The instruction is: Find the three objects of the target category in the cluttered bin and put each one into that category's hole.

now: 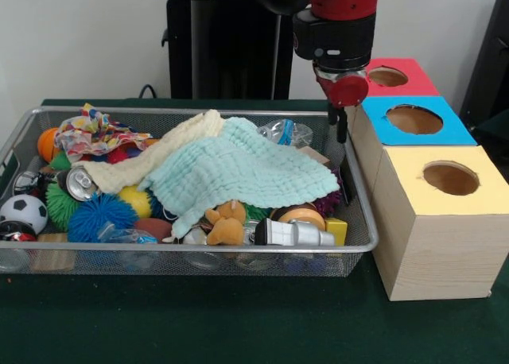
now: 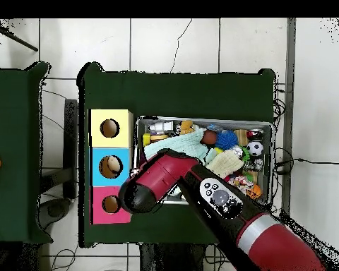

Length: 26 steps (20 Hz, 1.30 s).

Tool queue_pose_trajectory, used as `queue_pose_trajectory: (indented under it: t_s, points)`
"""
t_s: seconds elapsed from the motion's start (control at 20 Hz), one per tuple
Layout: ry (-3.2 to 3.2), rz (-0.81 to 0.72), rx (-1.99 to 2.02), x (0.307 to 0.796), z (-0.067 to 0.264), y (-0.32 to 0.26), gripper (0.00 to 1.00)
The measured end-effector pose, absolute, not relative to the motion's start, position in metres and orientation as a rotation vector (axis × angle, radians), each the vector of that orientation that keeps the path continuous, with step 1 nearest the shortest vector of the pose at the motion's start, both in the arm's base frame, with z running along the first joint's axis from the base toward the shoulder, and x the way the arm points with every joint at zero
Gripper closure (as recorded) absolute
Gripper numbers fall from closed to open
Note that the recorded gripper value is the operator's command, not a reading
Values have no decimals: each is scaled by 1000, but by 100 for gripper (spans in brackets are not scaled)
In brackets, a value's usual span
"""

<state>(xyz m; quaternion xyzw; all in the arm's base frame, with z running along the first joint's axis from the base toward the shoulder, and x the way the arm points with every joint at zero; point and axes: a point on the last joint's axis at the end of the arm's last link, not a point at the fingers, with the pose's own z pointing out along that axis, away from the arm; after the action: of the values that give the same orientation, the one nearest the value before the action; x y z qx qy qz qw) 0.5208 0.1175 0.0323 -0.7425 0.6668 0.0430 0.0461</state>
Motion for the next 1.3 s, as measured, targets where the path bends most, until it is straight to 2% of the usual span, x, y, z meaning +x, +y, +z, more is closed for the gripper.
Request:
queue_pose_trajectory:
  t_s: [0.8,1.3]
  points:
    - [2160,115,-2144,531,33,55,0]
    - [2159,98,-2143,534,36,52,0]
